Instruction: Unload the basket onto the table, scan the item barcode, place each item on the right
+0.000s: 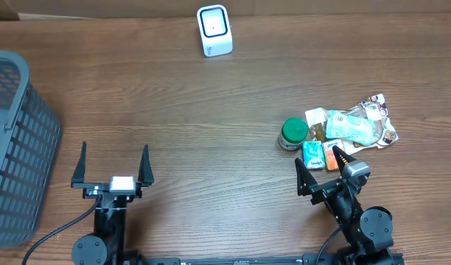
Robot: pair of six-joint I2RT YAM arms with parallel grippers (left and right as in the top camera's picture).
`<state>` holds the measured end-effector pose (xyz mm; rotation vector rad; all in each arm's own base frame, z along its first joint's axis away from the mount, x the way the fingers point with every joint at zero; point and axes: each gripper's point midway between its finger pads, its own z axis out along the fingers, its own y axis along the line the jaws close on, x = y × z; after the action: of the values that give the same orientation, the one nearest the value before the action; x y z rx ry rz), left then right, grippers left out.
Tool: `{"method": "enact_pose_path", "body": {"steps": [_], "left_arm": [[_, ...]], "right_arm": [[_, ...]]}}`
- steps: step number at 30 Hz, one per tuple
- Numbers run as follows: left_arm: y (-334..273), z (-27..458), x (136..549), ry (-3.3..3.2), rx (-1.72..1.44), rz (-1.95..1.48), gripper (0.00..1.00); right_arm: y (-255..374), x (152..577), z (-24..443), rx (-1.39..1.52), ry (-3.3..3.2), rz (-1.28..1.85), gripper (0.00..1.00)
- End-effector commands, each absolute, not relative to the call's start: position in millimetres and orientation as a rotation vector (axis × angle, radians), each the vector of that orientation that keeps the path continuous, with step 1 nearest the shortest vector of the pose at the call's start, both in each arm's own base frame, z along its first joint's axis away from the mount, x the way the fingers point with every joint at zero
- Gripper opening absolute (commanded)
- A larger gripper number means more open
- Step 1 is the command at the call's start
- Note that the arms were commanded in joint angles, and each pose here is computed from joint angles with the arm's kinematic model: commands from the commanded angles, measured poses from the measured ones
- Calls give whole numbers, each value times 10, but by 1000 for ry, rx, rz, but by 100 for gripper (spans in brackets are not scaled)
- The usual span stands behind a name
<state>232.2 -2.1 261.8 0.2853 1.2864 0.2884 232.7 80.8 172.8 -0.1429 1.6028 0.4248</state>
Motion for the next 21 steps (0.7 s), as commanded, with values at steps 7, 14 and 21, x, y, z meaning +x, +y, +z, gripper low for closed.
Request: {"method": "enact_pose_path", "body": {"steps": [7,14,21], "left_arm": [[-164,2284,2391,1305,368,236,99],[-132,1604,2453,1589,374,179,100],[-133,1600,2452,1591,374,178,100]], "right_arm": [[796,2331,1712,-134,1599,422,100],[797,2331,1712,-134,1599,422,100],[797,2331,1712,-134,1599,422,100]]}}
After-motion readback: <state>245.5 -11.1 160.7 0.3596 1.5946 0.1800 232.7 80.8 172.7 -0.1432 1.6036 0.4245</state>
